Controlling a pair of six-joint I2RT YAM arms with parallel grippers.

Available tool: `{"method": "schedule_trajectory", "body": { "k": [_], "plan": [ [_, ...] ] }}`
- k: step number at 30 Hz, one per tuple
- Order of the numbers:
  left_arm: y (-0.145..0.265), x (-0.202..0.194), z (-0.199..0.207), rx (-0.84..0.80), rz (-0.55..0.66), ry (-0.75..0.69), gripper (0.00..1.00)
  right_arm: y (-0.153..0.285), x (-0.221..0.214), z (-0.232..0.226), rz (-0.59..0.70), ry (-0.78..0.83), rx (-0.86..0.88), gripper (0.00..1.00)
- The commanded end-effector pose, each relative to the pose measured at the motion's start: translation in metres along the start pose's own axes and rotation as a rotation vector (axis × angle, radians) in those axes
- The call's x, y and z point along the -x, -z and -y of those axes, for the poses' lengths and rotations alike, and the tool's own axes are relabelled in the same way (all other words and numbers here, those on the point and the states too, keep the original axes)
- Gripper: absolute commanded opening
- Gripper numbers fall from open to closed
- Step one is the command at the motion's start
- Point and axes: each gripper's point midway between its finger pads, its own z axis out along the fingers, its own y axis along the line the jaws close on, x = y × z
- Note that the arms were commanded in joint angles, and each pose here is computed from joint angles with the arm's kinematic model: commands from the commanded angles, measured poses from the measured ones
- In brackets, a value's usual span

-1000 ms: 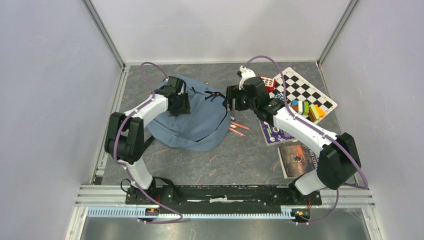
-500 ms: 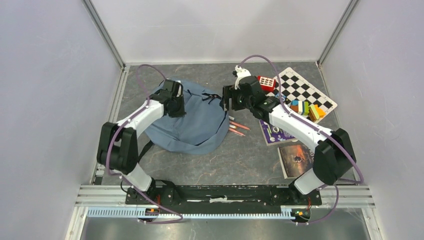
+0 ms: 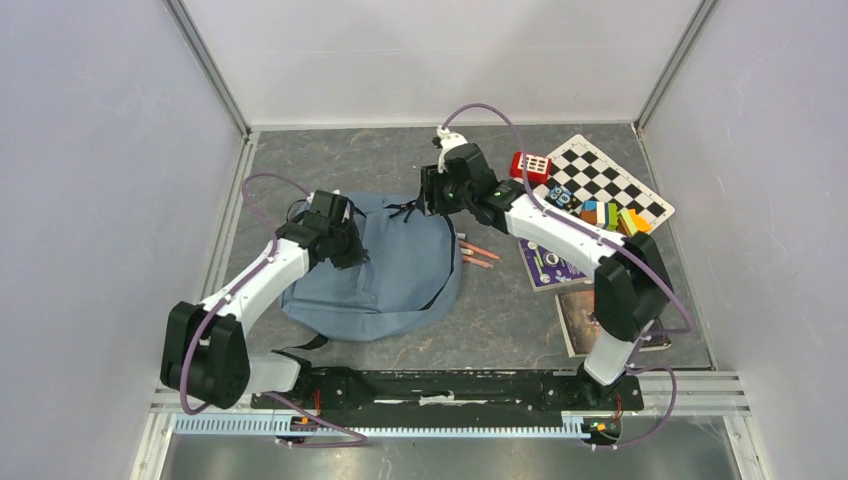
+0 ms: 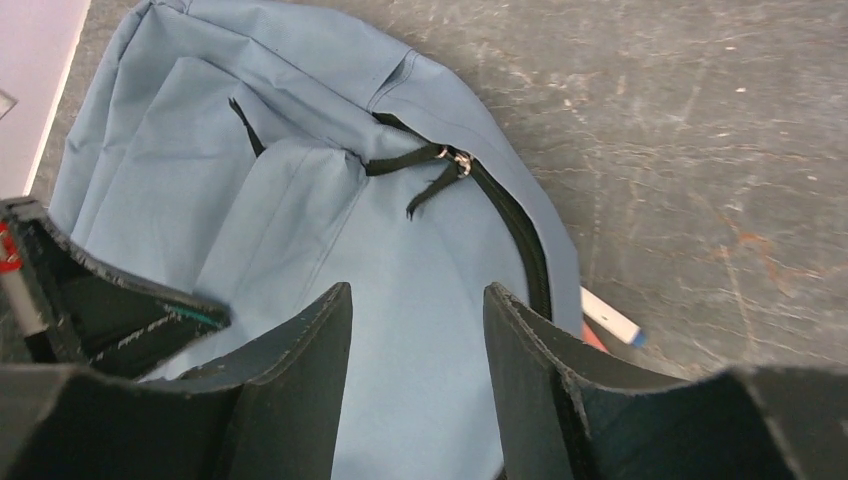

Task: Pack the student bag
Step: Adjust the student bag at the center of the board, then unzip the student bag at the center of the board.

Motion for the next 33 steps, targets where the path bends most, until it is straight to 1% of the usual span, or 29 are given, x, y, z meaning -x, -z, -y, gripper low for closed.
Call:
{"method": "schedule_trajectory", "body": {
  "k": [1, 4, 5, 7, 8, 10, 12, 13, 14, 17, 21, 24, 29, 30, 32, 33],
  "plan": [
    [0.012, -0.008, 0.014, -0.065, -0.017, 0.090, 0.06, -0.023, 0.001, -0.021, -0.029, -0.009, 0.049, 0.56],
    [0.016, 0.000, 0.017, -0.061, -0.004, 0.054, 0.19, -0.038, -0.007, -0.029, -0.062, -0.020, 0.066, 0.56],
    [0.015, 0.003, 0.018, -0.062, -0.005, 0.043, 0.28, -0.042, -0.012, -0.031, -0.074, -0.027, 0.068, 0.56],
    [0.012, 0.011, 0.023, -0.058, -0.011, 0.019, 0.38, -0.050, -0.020, -0.032, -0.091, -0.043, 0.063, 0.55],
    [0.009, 0.016, 0.025, -0.045, -0.017, 0.009, 0.40, -0.053, -0.023, -0.031, -0.096, -0.057, 0.055, 0.55],
    [0.003, 0.028, 0.028, -0.018, -0.018, -0.005, 0.41, -0.059, -0.029, -0.027, -0.104, -0.086, 0.033, 0.55],
    [-0.001, 0.041, 0.031, -0.002, 0.008, -0.016, 0.43, -0.063, -0.033, -0.023, -0.098, -0.112, 0.014, 0.54],
    [-0.003, 0.049, 0.033, 0.005, 0.024, -0.018, 0.45, -0.065, -0.034, -0.022, -0.095, -0.123, 0.005, 0.54],
    [-0.004, 0.055, 0.034, 0.009, 0.040, -0.026, 0.50, -0.068, -0.035, -0.021, -0.093, -0.137, -0.002, 0.54],
    [-0.013, 0.071, 0.033, 0.051, 0.074, -0.052, 0.55, -0.075, -0.035, -0.015, -0.075, -0.164, -0.038, 0.52],
    [-0.031, 0.080, 0.026, 0.123, 0.051, -0.096, 0.55, -0.083, -0.034, -0.009, -0.058, -0.182, -0.084, 0.50],
    [-0.045, 0.079, 0.028, 0.120, 0.025, -0.106, 0.55, -0.088, -0.035, -0.007, -0.045, -0.192, -0.097, 0.48],
    [-0.060, 0.076, 0.022, 0.149, -0.009, -0.122, 0.48, -0.098, -0.030, -0.004, -0.011, -0.200, -0.120, 0.46],
    [-0.061, 0.074, 0.020, 0.156, -0.014, -0.126, 0.45, -0.100, -0.032, -0.003, -0.013, -0.203, -0.127, 0.46],
    [-0.063, 0.071, 0.016, 0.166, -0.027, -0.130, 0.34, -0.103, -0.032, -0.002, -0.010, -0.206, -0.136, 0.46],
    [-0.064, 0.069, 0.015, 0.170, -0.032, -0.134, 0.27, -0.105, -0.033, -0.001, -0.009, -0.210, -0.144, 0.46]
  ]
}}
